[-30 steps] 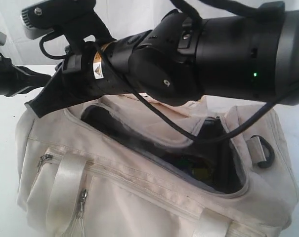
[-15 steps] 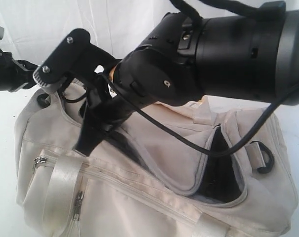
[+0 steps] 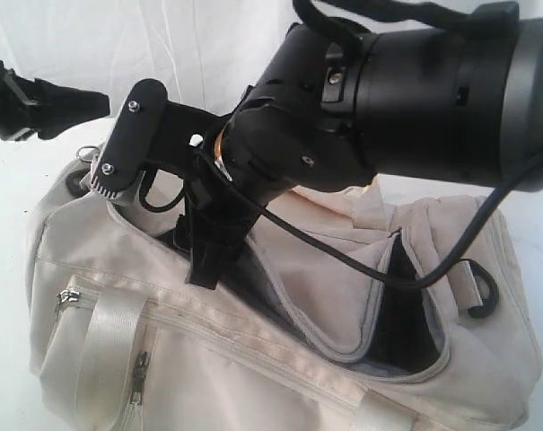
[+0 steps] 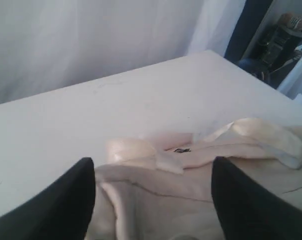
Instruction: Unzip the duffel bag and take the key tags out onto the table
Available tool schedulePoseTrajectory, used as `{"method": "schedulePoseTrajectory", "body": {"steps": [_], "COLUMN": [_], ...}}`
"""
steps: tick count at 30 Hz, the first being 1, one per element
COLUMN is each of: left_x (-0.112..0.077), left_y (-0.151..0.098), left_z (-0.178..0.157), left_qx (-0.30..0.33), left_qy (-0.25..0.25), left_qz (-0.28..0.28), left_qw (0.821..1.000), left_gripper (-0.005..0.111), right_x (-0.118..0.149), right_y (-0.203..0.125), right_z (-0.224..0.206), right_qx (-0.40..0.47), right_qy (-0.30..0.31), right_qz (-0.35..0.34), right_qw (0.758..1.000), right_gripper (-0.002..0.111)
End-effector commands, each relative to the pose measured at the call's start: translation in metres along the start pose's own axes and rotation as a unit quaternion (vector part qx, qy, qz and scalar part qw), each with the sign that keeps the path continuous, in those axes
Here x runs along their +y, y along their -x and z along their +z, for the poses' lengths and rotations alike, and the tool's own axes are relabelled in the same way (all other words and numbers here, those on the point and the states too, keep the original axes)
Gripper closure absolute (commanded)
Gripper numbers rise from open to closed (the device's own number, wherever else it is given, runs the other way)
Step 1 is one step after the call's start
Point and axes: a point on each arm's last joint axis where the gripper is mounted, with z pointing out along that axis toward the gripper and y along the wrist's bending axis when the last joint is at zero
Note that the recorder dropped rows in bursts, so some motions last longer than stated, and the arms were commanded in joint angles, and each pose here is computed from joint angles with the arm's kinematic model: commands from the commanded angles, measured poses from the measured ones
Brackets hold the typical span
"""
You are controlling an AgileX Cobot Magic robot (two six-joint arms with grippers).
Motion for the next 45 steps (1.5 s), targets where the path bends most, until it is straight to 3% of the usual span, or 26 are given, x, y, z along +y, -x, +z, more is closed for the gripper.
{"method": "schedulePoseTrajectory", "body": {"steps": [1, 3, 7, 8, 11, 16, 22, 32, 45], "left_x": [-0.031, -0.043, -0.057, -0.058, -0.059, -0.059, -0.061, -0.05, -0.061], "left_y": [0.02, 0.029, 0.017, 0.011, -0.01, -0.024, -0.025, -0.026, -0.036], "left_z": [-0.023, -0.033, -0.043, -0.043, -0.043, -0.041, -0.035, -0.029, -0.006], "left_qx": [0.02, 0.011, 0.016, 0.021, 0.04, 0.055, 0.06, 0.061, 0.088], "left_qy": [-0.026, -0.014, -0.015, -0.015, -0.006, 0.014, 0.031, 0.132, 0.099], "left_qz": [0.024, 0.009, -0.029, -0.036, -0.063, -0.078, -0.084, -0.07, -0.068], "left_qw": [0.999, 1.0, 0.999, 0.999, 0.997, 0.995, 0.994, 0.987, 0.989], "left_gripper": [0.045, 0.047, 0.047, 0.047, 0.047, 0.047, 0.047, 0.047, 0.055], "right_x": [0.001, 0.003, 0.002, 0.001, -0.01, -0.031, -0.052, -0.08, -0.119], "right_y": [0.004, 0.006, 0.014, 0.014, 0.017, 0.022, 0.009, 0.0, -0.031], "right_z": [0.011, 0.02, 0.021, 0.019, -0.001, -0.026, -0.026, -0.028, -0.03], "right_qx": [-0.019, -0.029, -0.068, -0.07, -0.094, -0.16, -0.162, -0.22, -0.236], "right_qy": [-0.006, -0.004, -0.015, -0.016, -0.052, -0.098, -0.117, -0.147, -0.187], "right_qz": [-0.015, -0.017, -0.015, -0.006, 0.016, 0.052, 0.096, 0.111, 0.172], "right_qw": [1.0, 0.999, 0.997, 0.997, 0.994, 0.981, 0.975, 0.958, 0.938], "right_gripper": [0.041, 0.047, 0.101, 0.108, 0.108, 0.108, 0.108, 0.108, 0.108]}}
